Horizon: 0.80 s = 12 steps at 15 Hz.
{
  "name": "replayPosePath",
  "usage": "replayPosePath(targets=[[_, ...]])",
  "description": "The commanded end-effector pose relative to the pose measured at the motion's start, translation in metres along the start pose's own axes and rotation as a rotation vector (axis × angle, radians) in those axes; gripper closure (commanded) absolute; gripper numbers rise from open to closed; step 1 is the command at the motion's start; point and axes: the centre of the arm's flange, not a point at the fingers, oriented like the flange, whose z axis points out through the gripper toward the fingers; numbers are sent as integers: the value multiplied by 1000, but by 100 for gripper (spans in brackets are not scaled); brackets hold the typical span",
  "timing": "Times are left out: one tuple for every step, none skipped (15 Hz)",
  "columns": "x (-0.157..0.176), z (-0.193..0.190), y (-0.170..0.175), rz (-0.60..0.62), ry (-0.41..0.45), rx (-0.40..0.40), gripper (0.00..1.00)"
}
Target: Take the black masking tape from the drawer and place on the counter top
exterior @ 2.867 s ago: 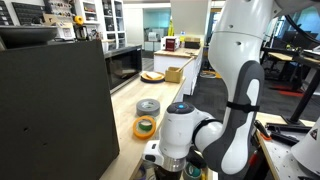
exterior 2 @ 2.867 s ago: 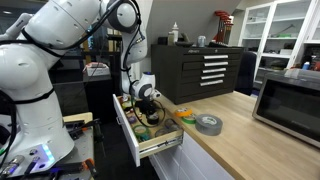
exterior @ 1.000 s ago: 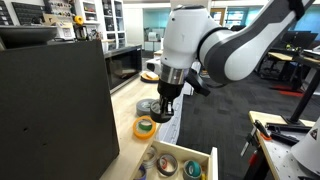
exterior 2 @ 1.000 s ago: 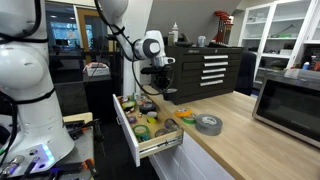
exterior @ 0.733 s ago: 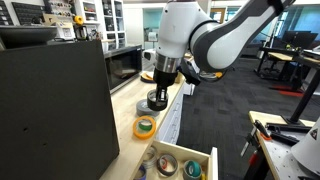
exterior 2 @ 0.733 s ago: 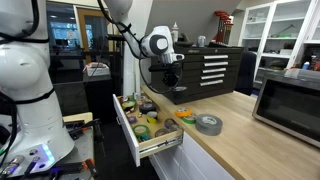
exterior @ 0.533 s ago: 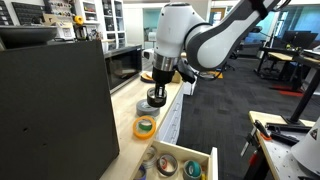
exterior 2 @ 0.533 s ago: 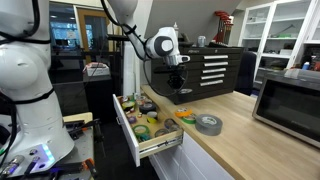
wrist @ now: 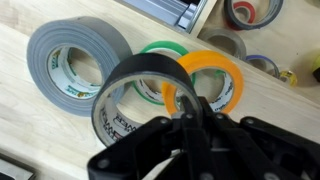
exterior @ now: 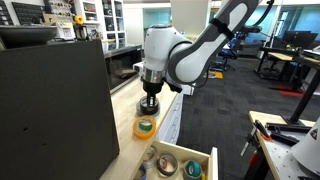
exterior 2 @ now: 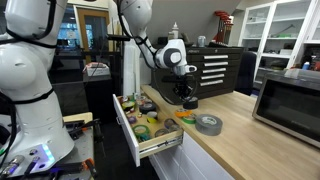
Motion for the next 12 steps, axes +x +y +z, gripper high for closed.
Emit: replayPosePath(targets=[[33,14,0,-57,23,23,96],[41,17,-3,-71,24,26,97],[45,20,-3,-80,26,27,97],[49,23,-4,-91,27,29,97],[52,26,-3,-96,27,30,97],[54,27,-3,-92,26,34,91],[55,28,-3,-95,23,34,66],[57,28,-2,-96,24,36,66],[59,29,-2,-100,23,36,62],[60,30,-2,-98,23,36,55],[62,30,-1,-97,24,37,49],[63,30,-1,-99,23,37,42]])
